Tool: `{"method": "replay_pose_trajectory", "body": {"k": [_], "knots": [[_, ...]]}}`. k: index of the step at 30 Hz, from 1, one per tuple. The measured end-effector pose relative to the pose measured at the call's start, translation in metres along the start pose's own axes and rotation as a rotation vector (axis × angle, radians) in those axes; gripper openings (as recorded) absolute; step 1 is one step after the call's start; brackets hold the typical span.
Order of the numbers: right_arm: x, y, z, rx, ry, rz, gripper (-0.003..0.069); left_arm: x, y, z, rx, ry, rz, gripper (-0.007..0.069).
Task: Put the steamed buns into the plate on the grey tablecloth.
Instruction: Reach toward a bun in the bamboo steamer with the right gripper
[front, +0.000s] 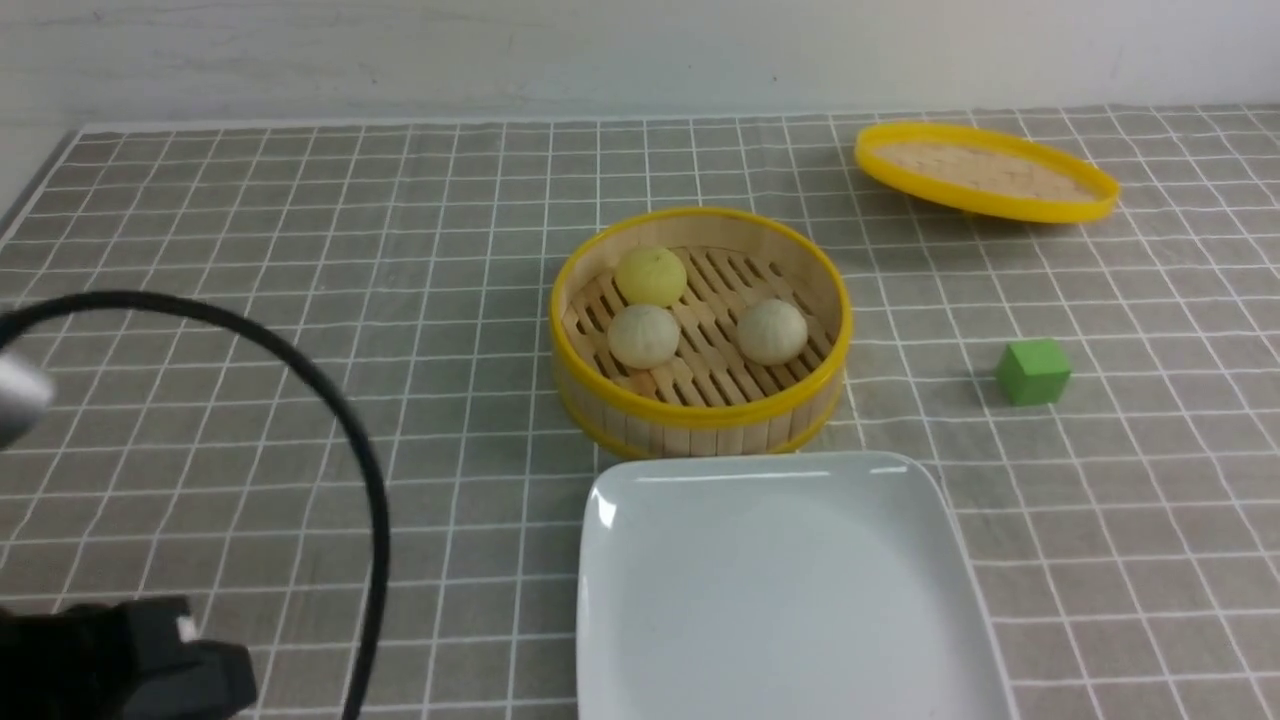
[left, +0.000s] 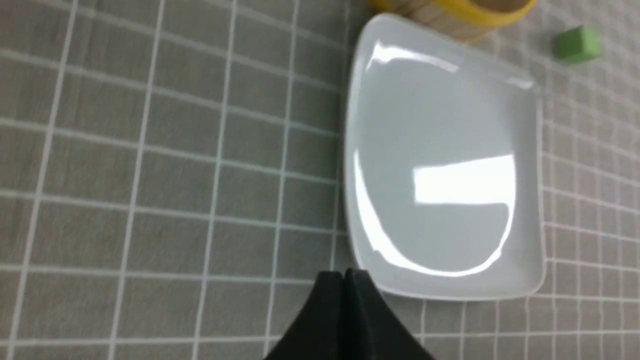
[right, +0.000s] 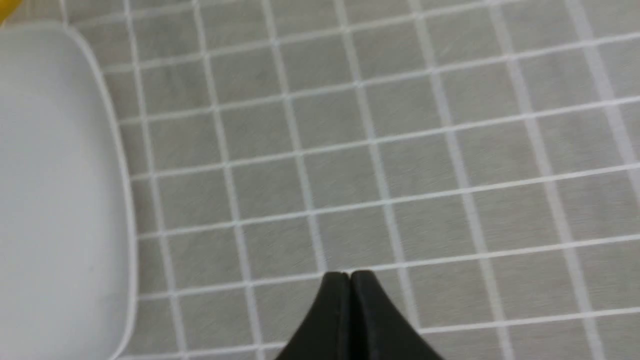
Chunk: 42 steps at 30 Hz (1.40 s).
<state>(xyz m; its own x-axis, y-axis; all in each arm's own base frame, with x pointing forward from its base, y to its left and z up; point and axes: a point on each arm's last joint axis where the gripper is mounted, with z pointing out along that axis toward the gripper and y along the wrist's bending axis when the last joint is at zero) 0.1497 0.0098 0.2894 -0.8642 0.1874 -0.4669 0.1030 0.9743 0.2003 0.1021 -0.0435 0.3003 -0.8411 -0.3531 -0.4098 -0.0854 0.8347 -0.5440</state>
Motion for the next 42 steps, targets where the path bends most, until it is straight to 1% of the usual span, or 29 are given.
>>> {"method": "replay_pose_trajectory", "body": {"k": [1, 2, 3, 4, 5, 8, 10, 12, 13, 14, 15, 16, 17, 18, 19, 20, 21, 25, 28, 32, 33, 36, 37, 38, 39, 40, 41, 42], "knots": [[0.000, 0.001, 0.000, -0.012, 0.000, -0.005, -0.0015, -0.001, 0.001, 0.002, -0.007, 0.014, -0.004, 0.0002], [-0.010, 0.011, 0.013, -0.103, 0.057, -0.023, -0.0012, -0.007, 0.003, 0.014, -0.037, 0.068, -0.013, 0.0002], [-0.016, 0.017, 0.020, -0.164, 0.089, -0.066, -0.0008, -0.010, 0.004, 0.021, -0.052, 0.098, -0.006, 0.0002], [-0.017, 0.018, 0.022, -0.175, 0.092, -0.072, -0.0007, -0.011, 0.005, 0.023, -0.055, 0.105, -0.005, 0.0002], [-0.028, 0.032, 0.029, -0.275, 0.111, -0.130, 0.0005, -0.015, 0.007, 0.033, -0.076, 0.150, 0.003, 0.0002], [-0.046, 0.057, 0.043, -0.377, 0.148, -0.244, 0.0038, -0.019, 0.010, 0.044, -0.097, 0.197, 0.013, 0.0002], [-0.063, 0.080, 0.055, -0.406, 0.170, -0.327, 0.0078, -0.022, 0.012, 0.050, -0.105, 0.215, 0.020, 0.0002], [-0.075, 0.103, 0.065, -0.410, 0.173, -0.420, 0.0125, -0.023, 0.013, 0.053, -0.111, 0.216, 0.023, 0.0002], [-0.077, 0.103, 0.067, -0.404, 0.171, -0.420, 0.0125, -0.024, 0.013, 0.053, -0.111, 0.216, 0.023, 0.0002], [-0.085, 0.115, 0.073, -0.397, 0.165, -0.473, 0.0150, -0.024, 0.013, 0.054, -0.111, 0.213, 0.025, 0.0002], [-0.099, 0.135, 0.082, -0.377, 0.139, -0.553, 0.0204, -0.025, 0.013, 0.054, -0.110, 0.206, 0.026, 0.0002], [-0.101, 0.137, 0.086, -0.371, 0.145, -0.554, 0.0204, -0.025, 0.013, 0.054, -0.110, 0.204, 0.027, 0.0002], [-0.114, 0.152, 0.095, -0.342, 0.111, -0.593, 0.0251, -0.026, 0.013, 0.055, -0.109, 0.199, 0.029, 0.0003], [-0.116, 0.154, 0.096, -0.339, 0.109, -0.602, 0.0256, -0.026, 0.013, 0.055, -0.109, 0.199, 0.029, 0.0004], [-0.132, 0.169, 0.113, -0.307, 0.089, -0.612, 0.0289, -0.026, 0.013, 0.055, -0.109, 0.198, 0.029, 0.0011], [-0.134, 0.170, 0.112, -0.301, 0.075, -0.619, 0.0296, -0.026, 0.013, 0.055, -0.109, 0.198, 0.029, 0.0012], [-0.145, 0.178, 0.126, -0.274, 0.060, -0.613, 0.0314, -0.026, 0.013, 0.055, -0.109, 0.198, 0.029, 0.0017], [-0.170, 0.191, 0.153, -0.236, 0.024, -0.580, 0.0330, -0.026, 0.013, 0.055, -0.110, 0.195, 0.031, 0.0023], [-0.181, 0.199, 0.178, -0.230, 0.012, -0.571, 0.0330, -0.026, 0.013, 0.055, -0.112, 0.192, 0.033, 0.0029], [-0.180, 0.201, 0.217, -0.220, 0.015, -0.555, 0.0323, -0.028, 0.013, 0.055, -0.110, 0.169, 0.035, 0.0034], [-0.180, 0.201, 0.218, -0.219, 0.017, -0.555, 0.0322, -0.029, 0.013, 0.055, -0.109, 0.166, 0.035, 0.0034], [-0.174, 0.199, 0.240, -0.210, 0.040, -0.552, 0.0253, -0.032, 0.014, 0.055, -0.116, 0.130, 0.047, 0.0036], [-0.175, 0.200, 0.240, -0.211, 0.036, -0.550, 0.0206, -0.033, 0.014, 0.056, -0.119, 0.123, 0.050, 0.0037], [-0.175, 0.200, 0.240, -0.211, 0.035, -0.550, 0.0198, -0.033, 0.014, 0.055, -0.119, 0.122, 0.050, 0.0037], [-0.177, 0.201, 0.237, -0.214, 0.026, -0.550, 0.0112, -0.033, 0.014, 0.056, -0.124, 0.118, 0.055, 0.0039], [-0.177, 0.201, 0.237, -0.214, 0.028, -0.550, 0.0102, -0.033, 0.014, 0.056, -0.123, 0.117, 0.056, 0.0039], [-0.177, 0.201, 0.230, -0.215, 0.030, -0.552, 0.0041, -0.033, 0.014, 0.056, -0.124, 0.117, 0.056, 0.0041], [-0.178, 0.201, 0.223, -0.217, 0.037, -0.553, 0.0020, -0.033, 0.014, 0.056, -0.125, 0.117, 0.057, 0.0044]]}}
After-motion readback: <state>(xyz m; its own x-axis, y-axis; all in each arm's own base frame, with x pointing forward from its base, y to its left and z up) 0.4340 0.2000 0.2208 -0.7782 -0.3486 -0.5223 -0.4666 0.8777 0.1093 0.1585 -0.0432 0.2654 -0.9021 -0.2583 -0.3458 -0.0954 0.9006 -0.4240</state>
